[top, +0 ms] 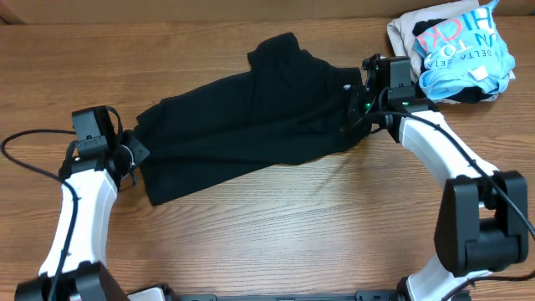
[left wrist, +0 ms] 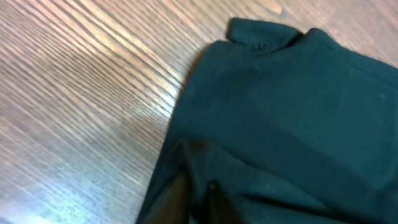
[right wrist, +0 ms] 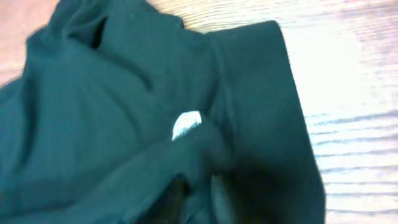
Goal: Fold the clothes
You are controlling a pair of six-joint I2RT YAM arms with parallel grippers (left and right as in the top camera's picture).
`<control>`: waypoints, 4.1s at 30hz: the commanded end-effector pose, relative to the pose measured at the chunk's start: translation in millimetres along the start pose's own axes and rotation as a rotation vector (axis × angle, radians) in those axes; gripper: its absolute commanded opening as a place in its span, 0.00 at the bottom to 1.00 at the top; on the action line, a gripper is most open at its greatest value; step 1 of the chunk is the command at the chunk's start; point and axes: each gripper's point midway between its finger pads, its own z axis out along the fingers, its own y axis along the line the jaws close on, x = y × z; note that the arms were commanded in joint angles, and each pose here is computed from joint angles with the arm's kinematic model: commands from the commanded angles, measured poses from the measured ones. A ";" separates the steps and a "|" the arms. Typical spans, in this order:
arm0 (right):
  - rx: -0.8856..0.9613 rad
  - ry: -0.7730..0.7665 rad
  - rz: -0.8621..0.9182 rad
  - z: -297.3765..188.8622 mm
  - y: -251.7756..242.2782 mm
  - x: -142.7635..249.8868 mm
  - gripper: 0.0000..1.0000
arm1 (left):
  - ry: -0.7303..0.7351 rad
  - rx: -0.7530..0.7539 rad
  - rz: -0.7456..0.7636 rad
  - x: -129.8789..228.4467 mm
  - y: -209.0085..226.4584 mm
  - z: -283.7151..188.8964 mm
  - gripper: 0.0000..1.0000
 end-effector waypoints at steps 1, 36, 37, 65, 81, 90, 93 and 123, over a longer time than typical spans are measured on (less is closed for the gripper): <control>0.012 -0.045 -0.005 -2.4 -1.7 -12.5 0.58 | 0.035 -0.043 0.017 8.3 7.9 15.5 0.66; 0.066 0.260 0.050 -96.5 -9.3 26.3 0.81 | 0.341 -0.082 0.015 103.6 37.5 10.5 0.90; 0.067 0.261 0.050 -96.5 -9.3 26.4 0.79 | 0.336 -0.086 0.016 105.5 39.6 13.0 0.88; 0.094 0.271 0.042 -78.6 -21.2 41.7 0.67 | 0.206 -0.177 0.031 100.6 66.1 34.9 0.05; 0.160 0.377 0.057 -4.2 -54.5 73.6 0.62 | 0.168 -0.292 0.073 54.4 88.1 10.0 0.04; 0.086 0.404 0.050 21.9 -49.8 84.5 0.61 | 0.125 -0.285 0.079 28.6 78.1 -2.1 0.04; 0.083 0.411 0.052 28.8 -51.4 88.1 0.48 | 0.128 -0.286 0.079 29.1 78.4 -2.2 0.04; 0.471 0.709 0.732 -115.4 -168.7 173.0 0.04 | 0.254 -0.438 0.096 59.3 108.1 -19.0 0.39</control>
